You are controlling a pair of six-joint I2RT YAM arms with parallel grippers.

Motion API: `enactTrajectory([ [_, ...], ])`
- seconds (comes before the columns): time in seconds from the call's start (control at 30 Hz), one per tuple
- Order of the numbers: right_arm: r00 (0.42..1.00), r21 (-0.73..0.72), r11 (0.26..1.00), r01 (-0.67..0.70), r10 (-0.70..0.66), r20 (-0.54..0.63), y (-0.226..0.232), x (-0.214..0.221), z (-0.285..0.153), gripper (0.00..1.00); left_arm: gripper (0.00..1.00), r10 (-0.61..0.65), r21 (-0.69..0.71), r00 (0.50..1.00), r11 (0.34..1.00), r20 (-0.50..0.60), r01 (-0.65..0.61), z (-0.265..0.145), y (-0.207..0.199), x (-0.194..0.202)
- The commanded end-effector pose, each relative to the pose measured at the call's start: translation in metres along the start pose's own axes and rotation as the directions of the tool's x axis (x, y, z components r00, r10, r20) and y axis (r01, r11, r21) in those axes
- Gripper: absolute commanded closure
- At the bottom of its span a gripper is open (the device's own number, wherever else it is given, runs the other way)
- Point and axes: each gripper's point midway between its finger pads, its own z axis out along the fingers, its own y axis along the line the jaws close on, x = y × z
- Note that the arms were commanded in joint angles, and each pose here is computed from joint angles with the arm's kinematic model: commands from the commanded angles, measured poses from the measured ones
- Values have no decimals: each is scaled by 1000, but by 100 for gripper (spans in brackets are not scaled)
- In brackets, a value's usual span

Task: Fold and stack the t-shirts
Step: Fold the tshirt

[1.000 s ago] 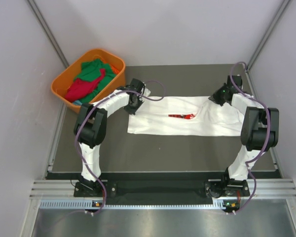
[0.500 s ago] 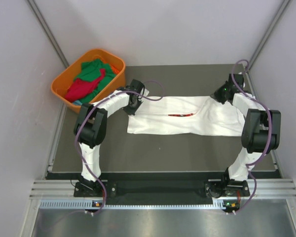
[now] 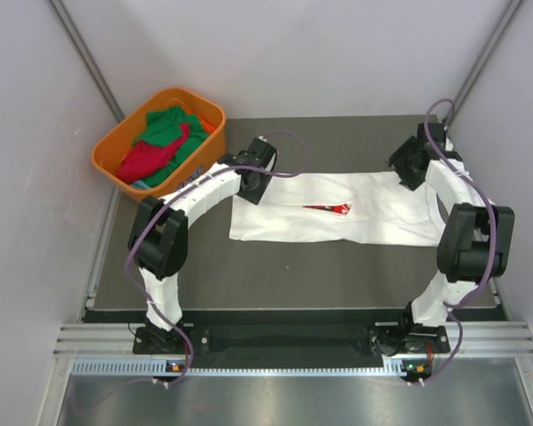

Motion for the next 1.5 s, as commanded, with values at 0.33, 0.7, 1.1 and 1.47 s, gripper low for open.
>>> enactTrajectory([
  [0.33, 936, 301, 887, -351, 329, 121, -192, 10, -77, 37, 45, -399, 241, 916, 893, 34, 379, -68, -40, 46],
  [0.7, 921, 268, 881, -390, 376, 103, -213, 17, -52, 47, 42, -642, 235, 767, 749, 22, 620, -33, -37, 72],
  [1.1, 908, 316, 855, -412, 414, 64, -229, 38, -30, 49, 40, -668, 145, 745, 737, -1, 661, 7, -35, 91],
  [1.47, 926, 391, 841, -373, 366, 96, -252, 37, -22, 85, 79, -633, -47, 772, 774, -53, 631, 35, -18, 118],
])
